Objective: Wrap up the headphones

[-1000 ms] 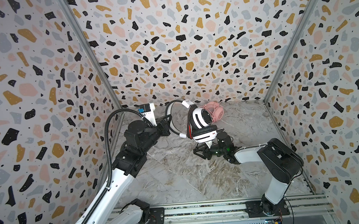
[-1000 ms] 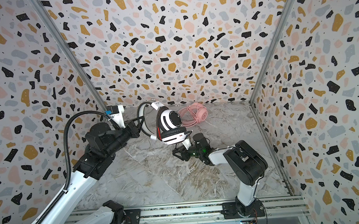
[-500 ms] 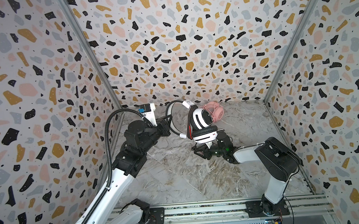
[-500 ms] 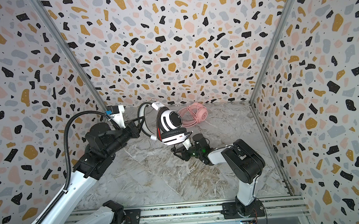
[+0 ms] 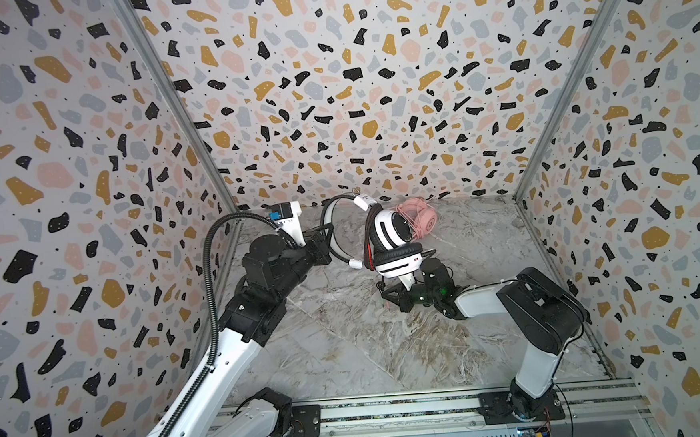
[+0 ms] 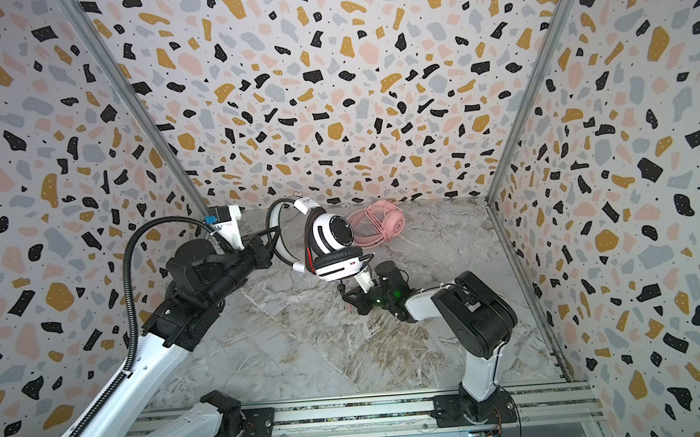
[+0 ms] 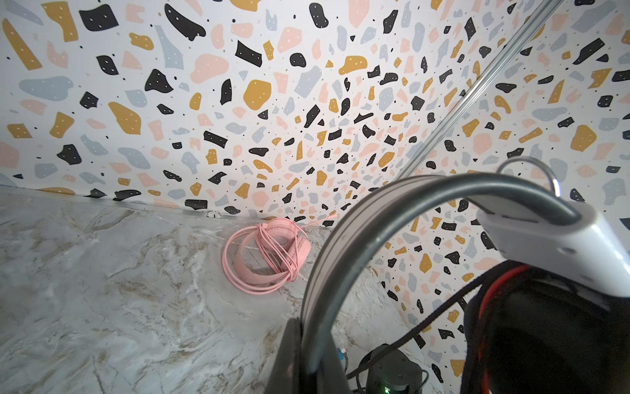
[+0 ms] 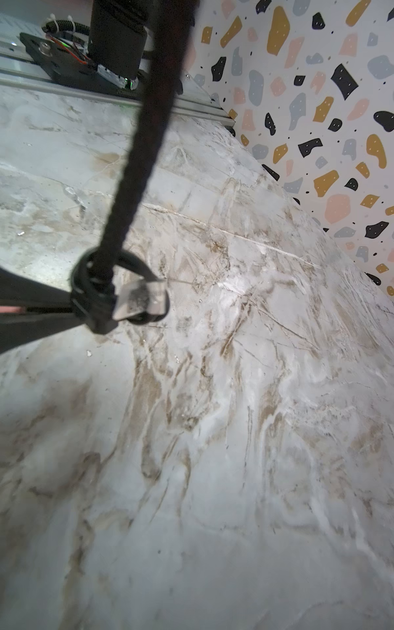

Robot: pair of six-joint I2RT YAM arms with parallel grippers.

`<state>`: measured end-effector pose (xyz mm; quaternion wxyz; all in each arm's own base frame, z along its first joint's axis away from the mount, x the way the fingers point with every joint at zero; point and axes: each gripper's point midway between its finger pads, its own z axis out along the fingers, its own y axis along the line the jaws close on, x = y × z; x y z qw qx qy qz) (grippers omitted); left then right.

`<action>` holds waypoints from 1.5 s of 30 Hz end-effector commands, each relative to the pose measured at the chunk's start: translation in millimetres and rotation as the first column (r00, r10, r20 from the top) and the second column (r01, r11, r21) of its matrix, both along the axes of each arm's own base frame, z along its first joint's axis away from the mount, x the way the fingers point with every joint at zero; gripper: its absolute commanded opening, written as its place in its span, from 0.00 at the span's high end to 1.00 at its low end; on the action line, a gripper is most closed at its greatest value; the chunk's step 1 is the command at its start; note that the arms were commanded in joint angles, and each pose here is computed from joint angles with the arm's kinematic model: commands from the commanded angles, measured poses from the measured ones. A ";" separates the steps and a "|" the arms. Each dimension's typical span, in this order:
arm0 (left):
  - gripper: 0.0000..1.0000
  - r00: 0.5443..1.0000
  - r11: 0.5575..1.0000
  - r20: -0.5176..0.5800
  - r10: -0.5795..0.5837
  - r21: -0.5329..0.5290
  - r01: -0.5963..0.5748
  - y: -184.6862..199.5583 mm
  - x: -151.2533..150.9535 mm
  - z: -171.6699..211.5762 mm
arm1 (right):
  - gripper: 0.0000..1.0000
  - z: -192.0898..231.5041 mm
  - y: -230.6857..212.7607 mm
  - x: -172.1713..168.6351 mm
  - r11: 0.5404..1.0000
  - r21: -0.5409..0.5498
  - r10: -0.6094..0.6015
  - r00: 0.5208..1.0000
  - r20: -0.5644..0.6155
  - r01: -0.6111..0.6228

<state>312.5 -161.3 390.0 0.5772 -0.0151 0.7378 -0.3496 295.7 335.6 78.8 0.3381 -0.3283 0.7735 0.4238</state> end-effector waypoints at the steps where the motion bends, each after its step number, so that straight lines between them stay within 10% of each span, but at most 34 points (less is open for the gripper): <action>1: 1.00 0.981 0.987 0.150 0.125 -0.120 -0.107 23.6 0.0 61.4 | 0.97 21.4 -0.6 -3.3 1.000 0.021 0.000 1.000 0.028 -0.001; 10: 1.00 0.847 0.838 0.063 0.528 -0.197 -0.508 92.8 21.9 36.4 | 0.98 38.0 -6.8 -55.6 0.999 -0.006 0.052 0.998 0.044 -0.052; 20: 1.00 0.486 0.480 -0.020 0.874 -0.128 -0.868 154.3 47.3 -10.7 | 0.98 91.1 -1.9 -135.2 0.986 -0.077 0.155 0.977 0.145 -0.145; 25: 1.00 0.434 0.434 0.022 0.901 0.007 -0.901 150.3 70.9 -40.1 | 0.98 144.2 -2.2 -139.2 0.988 -0.073 0.150 0.957 0.248 -0.136; 29: 1.00 0.488 0.482 0.019 0.873 0.127 -0.867 137.8 84.8 -75.6 | 0.98 191.1 -7.6 -124.6 0.996 -0.053 0.081 0.925 0.372 -0.066; 34: 1.00 0.658 0.642 0.012 0.753 0.203 -0.739 105.9 86.9 -104.4 | 0.99 234.5 -15.4 -95.6 1.000 -0.007 -0.021 0.884 0.466 0.028; 40: 1.00 0.895 0.833 0.041 0.445 0.347 -0.430 41.2 71.9 -126.4 | 0.98 266.6 -30.5 -53.3 0.990 0.065 -0.142 0.853 0.502 0.126; 45: 1.00 0.982 0.905 0.025 0.186 0.385 -0.182 0.6 48.8 -129.9 | 0.98 277.8 -50.1 -17.9 0.976 0.107 -0.218 0.844 0.489 0.190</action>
